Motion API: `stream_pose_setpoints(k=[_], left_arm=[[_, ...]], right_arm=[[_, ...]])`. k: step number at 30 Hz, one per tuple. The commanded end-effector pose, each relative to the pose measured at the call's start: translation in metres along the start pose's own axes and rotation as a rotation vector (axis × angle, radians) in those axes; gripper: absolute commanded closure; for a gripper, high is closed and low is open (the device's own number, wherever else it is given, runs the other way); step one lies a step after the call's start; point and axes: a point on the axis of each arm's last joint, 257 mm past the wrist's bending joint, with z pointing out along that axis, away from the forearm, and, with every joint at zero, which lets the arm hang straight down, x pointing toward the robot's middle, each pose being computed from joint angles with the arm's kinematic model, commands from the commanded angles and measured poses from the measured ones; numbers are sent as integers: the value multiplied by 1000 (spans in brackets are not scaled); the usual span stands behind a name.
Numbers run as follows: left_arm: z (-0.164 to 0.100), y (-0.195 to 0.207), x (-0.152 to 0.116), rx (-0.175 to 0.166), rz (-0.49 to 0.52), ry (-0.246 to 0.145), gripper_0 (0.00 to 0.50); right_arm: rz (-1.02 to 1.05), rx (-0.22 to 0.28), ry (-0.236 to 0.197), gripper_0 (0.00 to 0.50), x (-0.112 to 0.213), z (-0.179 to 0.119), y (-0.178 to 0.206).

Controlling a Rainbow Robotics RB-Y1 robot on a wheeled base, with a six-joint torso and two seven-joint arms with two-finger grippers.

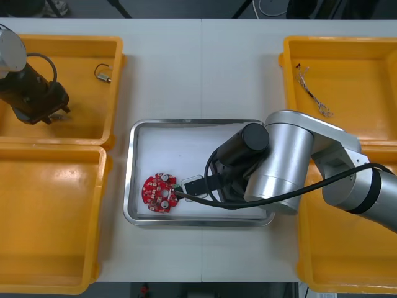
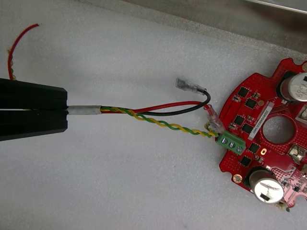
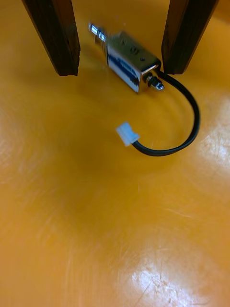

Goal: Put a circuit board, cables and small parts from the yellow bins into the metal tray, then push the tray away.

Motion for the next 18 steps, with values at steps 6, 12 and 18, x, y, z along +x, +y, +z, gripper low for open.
stream_pose_setpoints(k=[6,12,18], left_arm=[[0,-15,-13,1,-39,-56,0],[0,-15,-13,1,-37,-56,500],[-3,-12,-18,0,-37,-63,500]], right_arm=[[-67,10,10,500,1,6,0],[-57,11,14,308,3,6,-1],[-38,15,11,0,4,4,-4]])
